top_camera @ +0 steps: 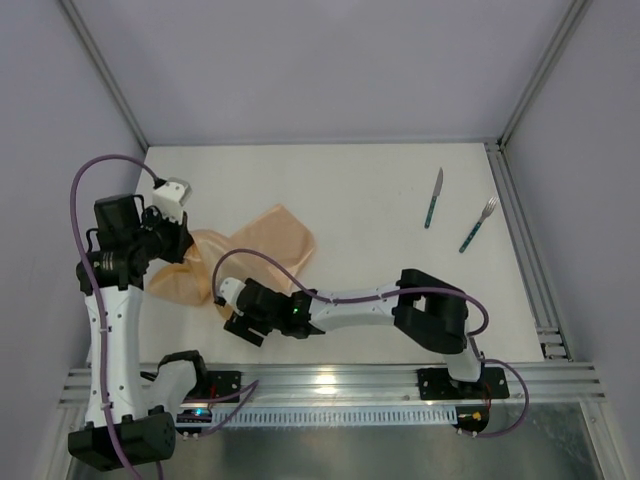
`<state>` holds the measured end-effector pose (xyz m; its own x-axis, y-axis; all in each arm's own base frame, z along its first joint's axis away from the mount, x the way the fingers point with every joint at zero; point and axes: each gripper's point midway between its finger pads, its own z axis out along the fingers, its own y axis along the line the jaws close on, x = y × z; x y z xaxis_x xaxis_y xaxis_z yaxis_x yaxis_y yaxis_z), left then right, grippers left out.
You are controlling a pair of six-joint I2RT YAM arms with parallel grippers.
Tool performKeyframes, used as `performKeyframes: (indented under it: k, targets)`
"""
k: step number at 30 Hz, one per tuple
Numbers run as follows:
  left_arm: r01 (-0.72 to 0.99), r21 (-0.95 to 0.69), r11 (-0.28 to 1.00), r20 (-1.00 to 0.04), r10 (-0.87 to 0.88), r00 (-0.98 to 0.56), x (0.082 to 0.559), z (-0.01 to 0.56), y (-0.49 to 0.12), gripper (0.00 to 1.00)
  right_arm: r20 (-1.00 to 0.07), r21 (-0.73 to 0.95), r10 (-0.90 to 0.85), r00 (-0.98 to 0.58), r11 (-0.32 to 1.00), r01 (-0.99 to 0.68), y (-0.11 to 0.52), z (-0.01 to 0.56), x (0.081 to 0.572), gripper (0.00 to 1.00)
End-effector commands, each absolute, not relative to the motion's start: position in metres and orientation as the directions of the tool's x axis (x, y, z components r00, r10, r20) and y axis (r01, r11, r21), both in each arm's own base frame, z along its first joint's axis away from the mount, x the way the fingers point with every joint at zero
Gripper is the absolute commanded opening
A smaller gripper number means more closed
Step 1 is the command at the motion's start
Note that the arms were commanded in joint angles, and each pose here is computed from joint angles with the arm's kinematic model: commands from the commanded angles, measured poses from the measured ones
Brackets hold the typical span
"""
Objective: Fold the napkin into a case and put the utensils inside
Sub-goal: Flatten out the crumpled napkin at the center of the board.
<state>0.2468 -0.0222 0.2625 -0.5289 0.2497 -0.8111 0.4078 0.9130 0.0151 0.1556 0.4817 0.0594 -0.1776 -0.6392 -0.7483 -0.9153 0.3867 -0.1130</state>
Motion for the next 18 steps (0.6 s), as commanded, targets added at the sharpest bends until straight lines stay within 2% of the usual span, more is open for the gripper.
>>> performKeyframes:
  k: [1, 8, 11, 14, 15, 18]
  targets:
    - [0.341, 0.039, 0.939, -0.829, 0.221, -0.514, 0.262, 0.263, -0.012, 0.00, -0.731, -0.104, -0.666, -0.147, 0.321, -0.941, 0.502, 0.053, 0.151, 0.80]
    - [0.271, 0.106, 0.957, -0.789, 0.247, -0.563, 0.262, 0.247, 0.009, 0.00, -0.715, -0.065, -0.685, -0.138, 0.262, -0.963, 0.512, 0.039, 0.140, 0.78]
    - [0.273, 0.096, 0.957, -0.775, 0.244, -0.583, 0.259, 0.237, 0.009, 0.00, -0.673, -0.080, -0.726, -0.140, 0.260, -0.962, 0.511, 0.026, 0.143, 0.70]
    - [0.268, 0.095, 0.959, -0.765, 0.243, -0.596, 0.257, 0.232, 0.010, 0.00, -0.620, -0.091, -0.769, -0.158, 0.270, -0.959, 0.497, 0.008, 0.141, 0.54]
    - [0.267, 0.095, 0.959, -0.764, 0.242, -0.598, 0.256, 0.231, 0.010, 0.00, -0.629, -0.091, -0.760, -0.160, 0.277, -0.957, 0.496, 0.010, 0.142, 0.36]
    - [0.253, 0.095, 0.963, -0.766, 0.233, -0.599, 0.256, 0.234, 0.012, 0.00, -0.635, -0.122, -0.754, -0.167, 0.312, -0.942, 0.489, 0.012, 0.148, 0.04]
